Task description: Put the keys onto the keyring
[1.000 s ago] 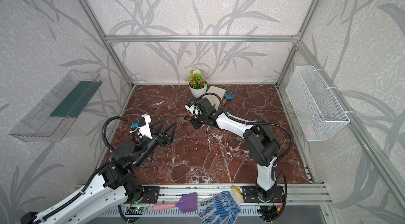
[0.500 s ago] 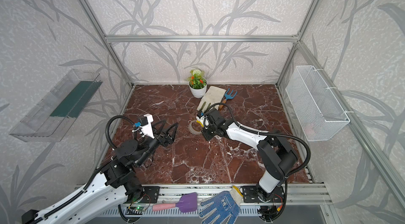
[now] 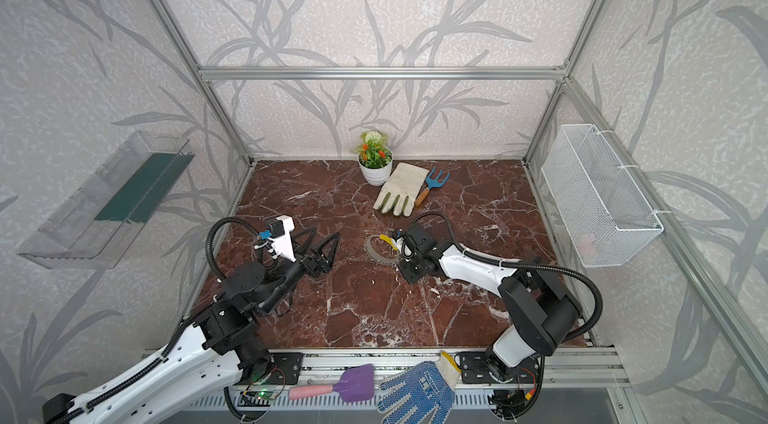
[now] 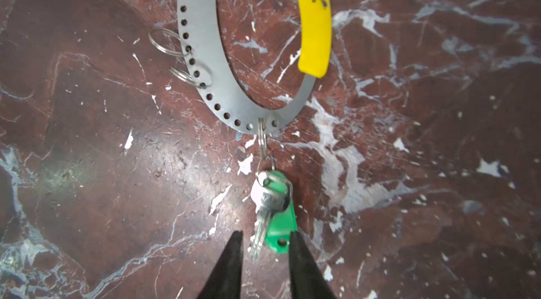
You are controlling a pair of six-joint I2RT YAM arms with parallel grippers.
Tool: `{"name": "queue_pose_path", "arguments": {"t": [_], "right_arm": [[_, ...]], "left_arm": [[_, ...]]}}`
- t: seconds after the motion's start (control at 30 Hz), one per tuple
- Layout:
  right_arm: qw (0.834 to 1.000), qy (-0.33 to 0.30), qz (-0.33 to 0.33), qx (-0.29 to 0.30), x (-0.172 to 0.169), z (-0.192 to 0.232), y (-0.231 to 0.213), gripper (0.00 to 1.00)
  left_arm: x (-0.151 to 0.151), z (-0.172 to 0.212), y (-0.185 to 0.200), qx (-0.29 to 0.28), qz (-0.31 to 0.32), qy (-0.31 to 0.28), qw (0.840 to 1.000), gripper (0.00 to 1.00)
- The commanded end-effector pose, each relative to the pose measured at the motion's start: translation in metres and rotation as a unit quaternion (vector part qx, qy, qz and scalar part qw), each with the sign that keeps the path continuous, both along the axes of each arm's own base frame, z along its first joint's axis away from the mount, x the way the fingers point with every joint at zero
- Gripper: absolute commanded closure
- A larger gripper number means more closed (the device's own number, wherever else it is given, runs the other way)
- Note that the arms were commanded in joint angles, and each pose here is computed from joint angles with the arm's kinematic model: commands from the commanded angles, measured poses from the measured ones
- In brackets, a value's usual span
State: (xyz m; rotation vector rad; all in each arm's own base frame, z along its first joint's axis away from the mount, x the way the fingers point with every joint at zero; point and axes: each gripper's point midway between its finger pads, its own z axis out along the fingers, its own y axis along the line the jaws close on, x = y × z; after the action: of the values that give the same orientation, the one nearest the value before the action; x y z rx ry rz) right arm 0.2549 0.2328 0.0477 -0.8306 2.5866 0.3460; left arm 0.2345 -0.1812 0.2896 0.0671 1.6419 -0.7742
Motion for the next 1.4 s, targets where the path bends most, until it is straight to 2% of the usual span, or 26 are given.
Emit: {"name": "queue_pose_path", "arguments": {"t": [0.0,0.1,0.23,0.37,0.4,0.43,0.5,0.6,0.67,0.73,0.83,0.93,1.03,1.1,1.27,1.33,1.37], "right_arm": [[0.999,-0.021,-0.028,-0.003,-0.001,0.015,-0.015,0.68],[0.998,-0.047,-0.037,0.000,-0.002,0.028,-0.024,0.68],[0.990,-0.121,-0.063,0.030,0.003,0.063,-0.039,0.68],[0.962,-0.234,-0.116,0.074,0.019,0.101,-0.061,0.68],[0.949,-0.238,-0.172,0.117,0.022,0.110,-0.069,0.11],[0.939,-0.262,-0.187,0.126,0.025,0.117,-0.078,0.01],[0.917,-0.303,-0.227,0.126,0.031,0.130,-0.100,0.01],[0.887,-0.363,-0.265,0.103,0.040,0.144,-0.131,0.01],[0.870,-0.400,-0.280,0.068,0.047,0.148,-0.149,0.01],[0.857,-0.423,-0.292,0.028,0.056,0.146,-0.167,0.01],[0.852,-0.417,-0.318,0.003,0.070,0.130,-0.188,0.01],[0.845,-0.428,-0.321,-0.016,0.082,0.112,-0.201,0.01],[0.848,-0.425,-0.317,-0.025,0.093,0.091,-0.207,0.01],[0.854,-0.414,-0.313,-0.023,0.101,0.078,-0.208,0.01],[0.849,-0.434,-0.302,-0.012,0.124,0.079,-0.208,0.01],[0.854,-0.415,-0.313,0.024,0.128,0.064,-0.214,0.01],[0.858,-0.410,-0.307,0.038,0.130,0.057,-0.214,0.01]], "left_arm": [[0.004,-0.005,-0.002,0.007,0.007,0.009,1.000,0.12],[0.011,-0.012,0.000,0.024,0.024,0.022,0.999,0.11],[0.025,-0.024,0.005,0.062,0.067,0.055,0.994,0.08],[0.046,-0.040,0.025,0.110,0.165,0.096,0.975,0.01],[0.051,-0.043,0.034,0.126,0.201,0.108,0.965,0.01],[0.055,-0.046,0.042,0.148,0.231,0.118,0.954,0.01],[0.063,-0.047,0.050,0.192,0.264,0.120,0.938,0.01],[0.079,-0.048,0.056,0.241,0.279,0.112,0.923,0.01],[0.092,-0.049,0.069,0.258,0.296,0.104,0.914,0.01],[0.106,-0.054,0.091,0.291,0.321,0.097,0.896,0.01],[0.122,-0.081,0.135,0.339,0.348,0.130,0.864,0.01],[0.127,-0.114,0.180,0.373,0.389,0.172,0.825,0.01],[0.132,-0.147,0.205,0.383,0.403,0.195,0.808,0.01],[0.138,-0.162,0.215,0.371,0.411,0.201,0.808,0.01],[0.155,-0.171,0.221,0.364,0.414,0.149,0.821,0.01],[0.160,-0.174,0.212,0.351,0.385,0.123,0.845,0.01],[0.160,-0.176,0.211,0.346,0.379,0.112,0.851,0.01]]}}
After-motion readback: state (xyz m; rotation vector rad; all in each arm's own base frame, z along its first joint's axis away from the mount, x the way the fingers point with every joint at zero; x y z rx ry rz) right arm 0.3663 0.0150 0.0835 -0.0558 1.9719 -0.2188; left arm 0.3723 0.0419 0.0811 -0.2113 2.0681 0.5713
